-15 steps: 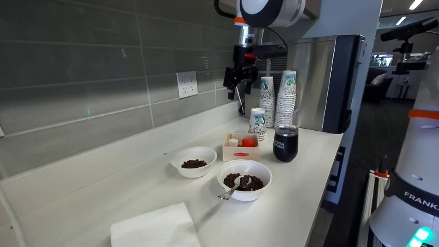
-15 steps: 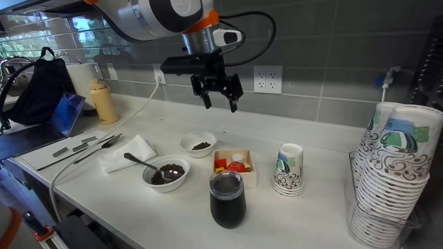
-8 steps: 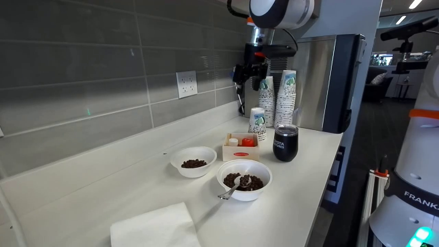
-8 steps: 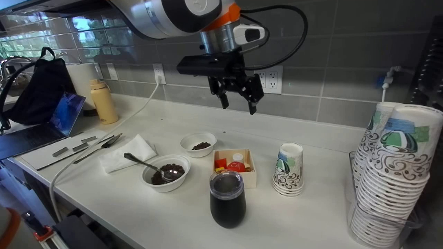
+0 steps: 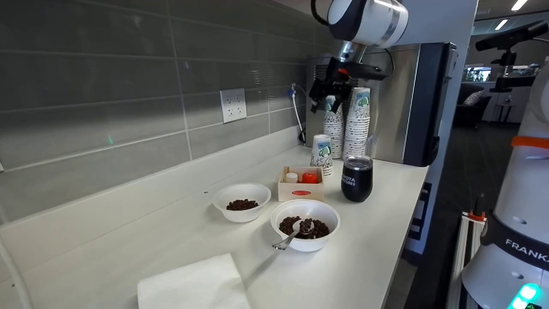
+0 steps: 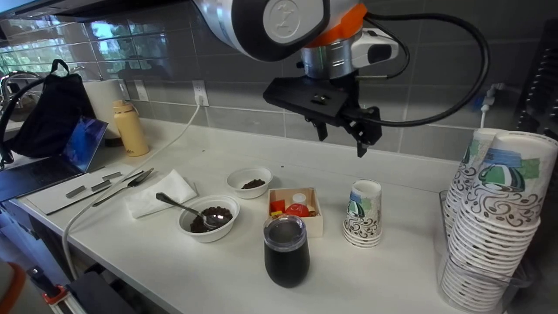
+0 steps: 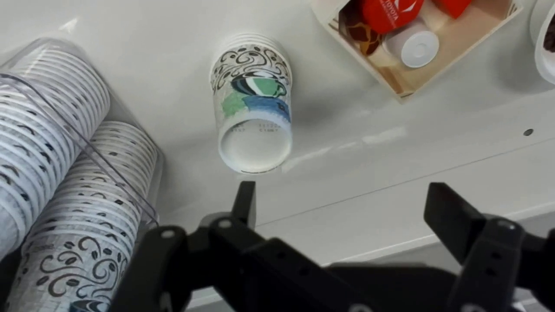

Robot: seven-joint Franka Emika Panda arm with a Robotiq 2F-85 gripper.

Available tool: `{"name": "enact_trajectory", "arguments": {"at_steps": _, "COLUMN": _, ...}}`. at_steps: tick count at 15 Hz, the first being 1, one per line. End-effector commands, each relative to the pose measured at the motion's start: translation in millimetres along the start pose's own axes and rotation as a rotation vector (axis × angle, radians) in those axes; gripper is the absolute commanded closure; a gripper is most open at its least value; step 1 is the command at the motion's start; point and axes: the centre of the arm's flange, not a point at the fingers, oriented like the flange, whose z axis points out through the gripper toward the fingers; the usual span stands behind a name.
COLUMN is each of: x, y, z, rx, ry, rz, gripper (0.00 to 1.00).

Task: Put the cups on the counter on the stack on the right

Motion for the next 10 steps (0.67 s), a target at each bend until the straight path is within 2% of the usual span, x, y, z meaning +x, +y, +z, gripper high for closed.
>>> {"name": "enact_trajectory", "arguments": {"at_steps": 1, "x": 21, "y": 20, "z": 28, "rx": 0.026, "ry": -0.029, "rz": 0.038, "gripper": 0.00}}
{"name": "enact_trajectory", "arguments": {"at_steps": 6, "x": 38, "y": 32, "z": 57, "rx": 0.006, "ry": -0.062, "rz": 0.084, "gripper": 0.00}}
{"name": "enact_trajectory", "arguments": {"at_steps": 10, "x": 53, "y": 41, "z": 80, "rx": -0.033, "ry": -0.122, "rz": 0.115, "gripper": 0.00}}
